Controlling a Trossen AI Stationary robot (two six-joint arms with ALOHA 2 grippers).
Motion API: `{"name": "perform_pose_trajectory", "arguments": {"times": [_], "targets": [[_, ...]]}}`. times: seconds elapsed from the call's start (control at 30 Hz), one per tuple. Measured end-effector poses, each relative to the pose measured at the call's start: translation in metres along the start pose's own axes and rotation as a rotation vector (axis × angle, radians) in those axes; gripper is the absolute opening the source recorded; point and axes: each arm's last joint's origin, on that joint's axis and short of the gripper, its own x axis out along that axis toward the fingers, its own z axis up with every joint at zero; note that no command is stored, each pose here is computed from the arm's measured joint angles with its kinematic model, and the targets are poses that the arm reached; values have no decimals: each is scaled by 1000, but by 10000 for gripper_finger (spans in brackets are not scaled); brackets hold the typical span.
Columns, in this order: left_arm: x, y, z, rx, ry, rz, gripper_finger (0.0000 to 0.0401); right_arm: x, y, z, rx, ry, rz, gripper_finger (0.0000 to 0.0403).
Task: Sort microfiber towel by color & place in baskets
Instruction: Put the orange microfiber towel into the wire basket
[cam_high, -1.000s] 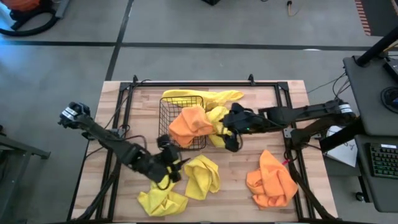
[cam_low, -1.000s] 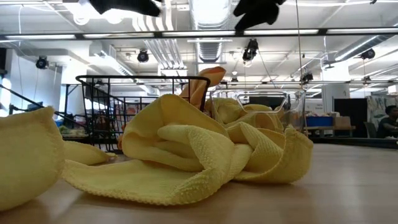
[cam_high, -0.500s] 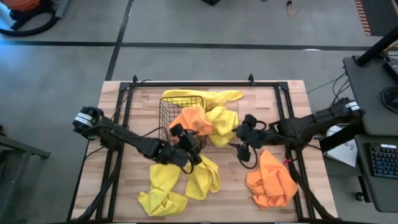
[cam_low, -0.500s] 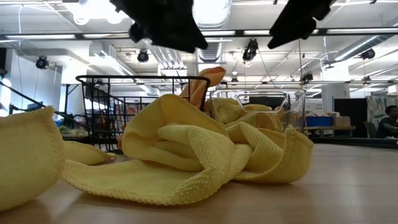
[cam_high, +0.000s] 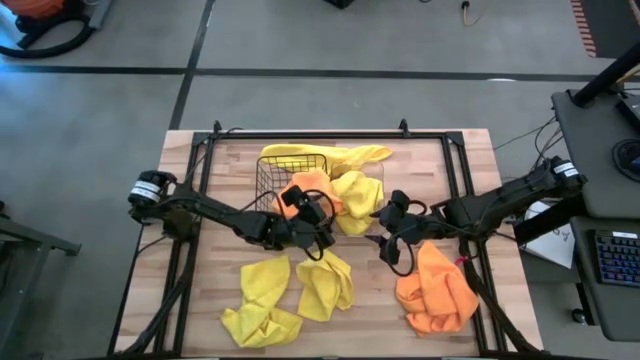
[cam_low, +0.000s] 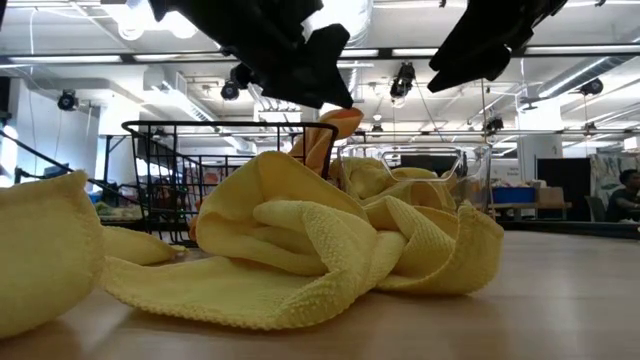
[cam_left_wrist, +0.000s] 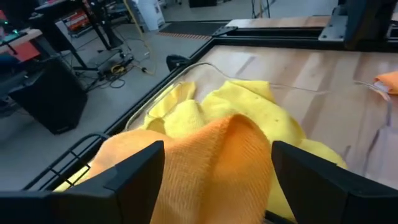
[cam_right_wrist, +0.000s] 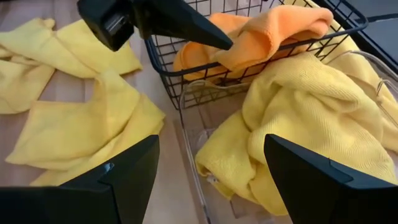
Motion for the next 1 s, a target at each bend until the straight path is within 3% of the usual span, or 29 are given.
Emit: {"name": "perform_pose_trajectory", "arguments": {"times": [0.2,0.37,0.73,1.0], "targets": [[10,1,-3,33,11,-16,266,1,1,1,9,-13,3,286],[17,2,-7,47,25,-14,224,1,2,3,17,-30,10,286],[17,6,-6,46,10,86,17,1,2,3,19,-33,11,286],[14,11,-6,82,31,125,3,1,2,3,21,-33,11,286]]}}
